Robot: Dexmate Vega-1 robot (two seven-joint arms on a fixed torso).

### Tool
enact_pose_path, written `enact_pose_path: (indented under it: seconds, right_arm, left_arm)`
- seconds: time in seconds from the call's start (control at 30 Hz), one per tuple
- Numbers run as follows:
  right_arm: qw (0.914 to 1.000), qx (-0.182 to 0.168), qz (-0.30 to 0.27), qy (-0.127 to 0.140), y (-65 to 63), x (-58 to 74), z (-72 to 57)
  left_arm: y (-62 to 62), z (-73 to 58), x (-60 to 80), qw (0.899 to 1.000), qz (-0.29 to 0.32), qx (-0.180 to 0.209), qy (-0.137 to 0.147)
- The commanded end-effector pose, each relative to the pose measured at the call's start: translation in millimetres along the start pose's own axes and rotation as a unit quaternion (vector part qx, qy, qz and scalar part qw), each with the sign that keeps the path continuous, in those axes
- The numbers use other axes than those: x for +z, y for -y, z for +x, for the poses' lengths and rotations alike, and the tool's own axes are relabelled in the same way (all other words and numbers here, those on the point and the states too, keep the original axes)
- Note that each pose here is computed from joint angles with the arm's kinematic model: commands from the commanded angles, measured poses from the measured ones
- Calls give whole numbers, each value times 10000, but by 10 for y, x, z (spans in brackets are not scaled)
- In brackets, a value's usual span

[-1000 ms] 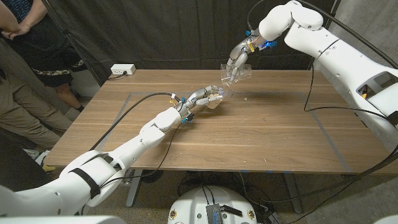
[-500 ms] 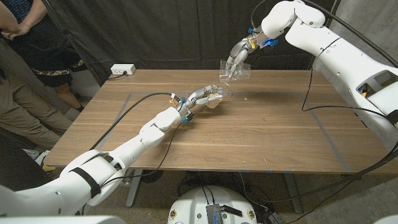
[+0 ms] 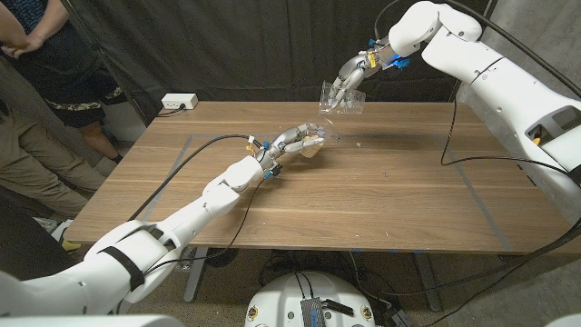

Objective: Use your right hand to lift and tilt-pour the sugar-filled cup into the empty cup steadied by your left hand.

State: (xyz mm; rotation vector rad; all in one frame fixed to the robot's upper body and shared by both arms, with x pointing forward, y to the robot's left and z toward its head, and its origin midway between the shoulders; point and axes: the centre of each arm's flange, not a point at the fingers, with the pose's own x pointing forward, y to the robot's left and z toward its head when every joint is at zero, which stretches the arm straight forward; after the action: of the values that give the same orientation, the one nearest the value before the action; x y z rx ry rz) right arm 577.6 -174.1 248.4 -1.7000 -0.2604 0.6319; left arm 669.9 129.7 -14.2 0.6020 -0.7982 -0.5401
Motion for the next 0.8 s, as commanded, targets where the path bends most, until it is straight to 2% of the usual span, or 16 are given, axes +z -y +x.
enact_pose_path:
  seconds: [0.03, 0.33, 0.8]
  right_arm:
    - [9983, -347, 479, 6, -78, -151, -112]
    - [9957, -580, 718, -46, -104, -234, -205]
    - [9912, -904, 967, -52, -177, -313, -279]
  left_arm:
    - [-3, -32, 18, 10000, 11, 60, 11]
    - [14, -54, 44, 9999, 5, 134, 63]
    - [6, -82, 78, 9997, 34, 203, 90]
